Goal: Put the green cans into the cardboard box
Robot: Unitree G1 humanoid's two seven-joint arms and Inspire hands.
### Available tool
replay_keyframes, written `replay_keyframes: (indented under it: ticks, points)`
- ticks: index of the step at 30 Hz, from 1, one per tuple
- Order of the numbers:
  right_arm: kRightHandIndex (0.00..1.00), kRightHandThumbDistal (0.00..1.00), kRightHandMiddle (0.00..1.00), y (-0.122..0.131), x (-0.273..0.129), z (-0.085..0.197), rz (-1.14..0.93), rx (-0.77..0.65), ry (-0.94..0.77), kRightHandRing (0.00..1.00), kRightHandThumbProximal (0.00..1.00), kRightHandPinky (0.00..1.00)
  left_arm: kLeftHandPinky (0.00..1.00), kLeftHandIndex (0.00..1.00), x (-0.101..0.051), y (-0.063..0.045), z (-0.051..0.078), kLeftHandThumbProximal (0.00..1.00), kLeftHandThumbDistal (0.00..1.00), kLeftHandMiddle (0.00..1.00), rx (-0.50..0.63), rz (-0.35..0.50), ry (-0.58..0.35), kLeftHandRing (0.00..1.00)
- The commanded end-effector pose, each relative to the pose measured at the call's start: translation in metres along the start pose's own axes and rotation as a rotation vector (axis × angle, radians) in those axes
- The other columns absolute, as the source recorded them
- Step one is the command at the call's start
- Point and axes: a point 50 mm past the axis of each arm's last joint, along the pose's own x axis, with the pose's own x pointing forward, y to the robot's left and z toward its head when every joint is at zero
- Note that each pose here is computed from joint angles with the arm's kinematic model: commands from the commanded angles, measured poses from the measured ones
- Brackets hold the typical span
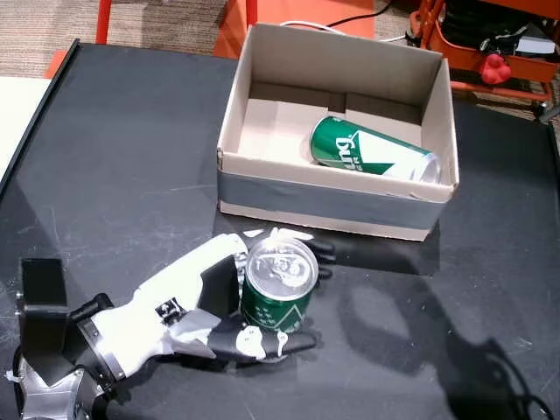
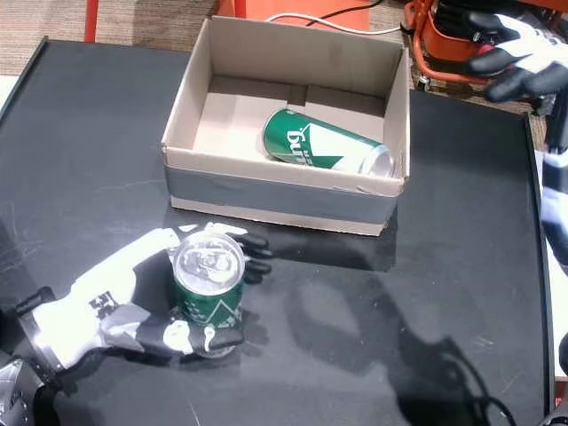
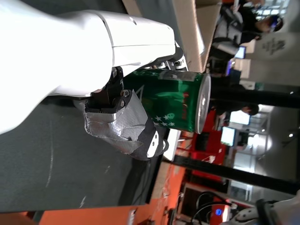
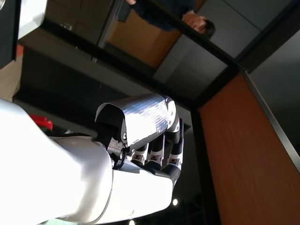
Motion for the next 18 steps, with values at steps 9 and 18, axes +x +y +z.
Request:
replay_keyframes:
  ticks: [9, 18]
  points:
    - [0.64, 0.53, 0.55, 0.0036, -0.0066, 0.0036, -0.019, -0.03, -0.055, 0.49, 0.64, 0.57, 0.75, 0.81, 0.002, -0.01, -0.01, 0.0, 0.81, 0.82, -0.018, -0.018, 0.04, 0.82]
    - [0.65, 0.3, 0.54, 0.0071, -0.007, 0.0052, -0.07, -0.028, -0.03, 0.46, 0.73, 0.48, 0.48, 0.65, 0.0033, -0.0099, -0.0132, 0.0, 0.65, 0.61, -0.081, 0.023, 0.036, 0.55]
